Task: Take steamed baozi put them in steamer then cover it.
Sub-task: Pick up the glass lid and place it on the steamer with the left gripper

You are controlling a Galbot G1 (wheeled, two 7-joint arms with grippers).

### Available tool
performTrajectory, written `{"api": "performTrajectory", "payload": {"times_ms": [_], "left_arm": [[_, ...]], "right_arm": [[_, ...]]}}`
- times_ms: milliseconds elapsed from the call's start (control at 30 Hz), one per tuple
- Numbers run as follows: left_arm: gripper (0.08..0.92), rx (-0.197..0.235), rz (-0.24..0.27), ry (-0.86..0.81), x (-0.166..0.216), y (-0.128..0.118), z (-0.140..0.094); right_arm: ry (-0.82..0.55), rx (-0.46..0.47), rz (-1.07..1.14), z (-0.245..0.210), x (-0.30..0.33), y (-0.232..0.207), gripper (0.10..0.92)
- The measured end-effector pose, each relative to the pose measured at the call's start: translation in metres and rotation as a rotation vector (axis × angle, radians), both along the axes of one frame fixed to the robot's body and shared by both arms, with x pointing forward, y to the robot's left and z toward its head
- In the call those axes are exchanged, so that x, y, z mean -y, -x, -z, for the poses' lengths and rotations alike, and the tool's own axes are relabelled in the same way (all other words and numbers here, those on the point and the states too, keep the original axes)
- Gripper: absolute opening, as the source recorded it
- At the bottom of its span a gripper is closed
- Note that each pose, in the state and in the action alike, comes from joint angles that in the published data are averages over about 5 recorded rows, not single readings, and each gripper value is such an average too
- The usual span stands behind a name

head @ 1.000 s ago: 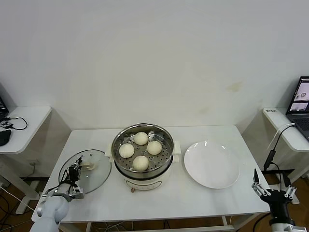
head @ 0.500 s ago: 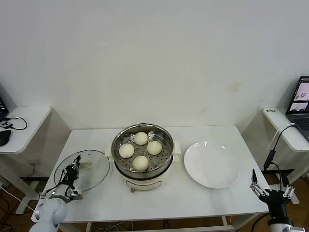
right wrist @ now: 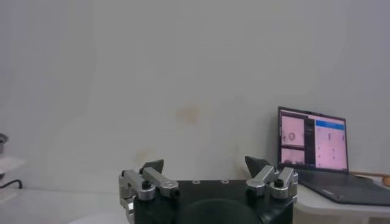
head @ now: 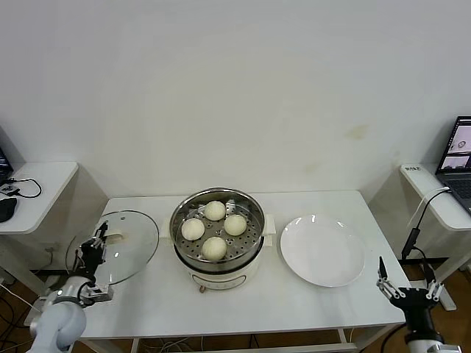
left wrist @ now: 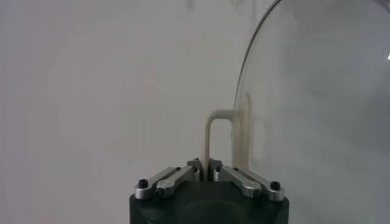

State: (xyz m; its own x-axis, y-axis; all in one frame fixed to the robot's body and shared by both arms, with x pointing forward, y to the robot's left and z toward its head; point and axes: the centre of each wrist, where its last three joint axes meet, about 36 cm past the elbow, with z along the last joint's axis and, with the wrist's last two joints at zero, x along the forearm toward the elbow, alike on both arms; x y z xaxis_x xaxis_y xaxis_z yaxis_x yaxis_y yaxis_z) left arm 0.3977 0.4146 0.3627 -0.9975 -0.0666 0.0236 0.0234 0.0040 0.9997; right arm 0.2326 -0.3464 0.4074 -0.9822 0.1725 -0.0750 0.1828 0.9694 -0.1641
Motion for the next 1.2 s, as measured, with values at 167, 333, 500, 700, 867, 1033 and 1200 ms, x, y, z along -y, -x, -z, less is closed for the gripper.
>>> {"api": "performTrajectory", "payload": {"times_ms": [167,333,500,700,867,1033,1200], "left_arm": [[0.149,0.020,-0.010,-0.006,-0.004,0.006,-0.029],[0.149,0.040,-0.005,-0.024,0.001,0.008,-0.059],[0.149,0.057,0.013,-0.035,0.013,0.007,-0.084],[0.149,0.058,0.053,-0.036,0.043,0.005,-0.102],[0.149,0.043,0.079,-0.039,0.074,0.001,-0.104],[0.149,0.030,0.099,-0.043,0.108,-0.004,-0.103],[0.149,0.016,0.109,-0.033,0.142,-0.009,-0.100]], "right_arm": [[0.003,-0.001,-0.009,0.001,0.000,-0.001,0.823],[0.009,-0.003,-0.014,0.002,0.002,-0.002,0.823],[0.014,-0.004,-0.019,0.004,0.002,-0.003,0.823],[0.020,-0.003,-0.026,0.006,-0.002,-0.004,0.823],[0.032,-0.005,-0.030,0.007,-0.007,-0.006,0.823],[0.051,-0.011,-0.040,0.009,-0.012,-0.008,0.823],[0.069,-0.019,-0.054,0.013,-0.018,-0.012,0.823]]}}
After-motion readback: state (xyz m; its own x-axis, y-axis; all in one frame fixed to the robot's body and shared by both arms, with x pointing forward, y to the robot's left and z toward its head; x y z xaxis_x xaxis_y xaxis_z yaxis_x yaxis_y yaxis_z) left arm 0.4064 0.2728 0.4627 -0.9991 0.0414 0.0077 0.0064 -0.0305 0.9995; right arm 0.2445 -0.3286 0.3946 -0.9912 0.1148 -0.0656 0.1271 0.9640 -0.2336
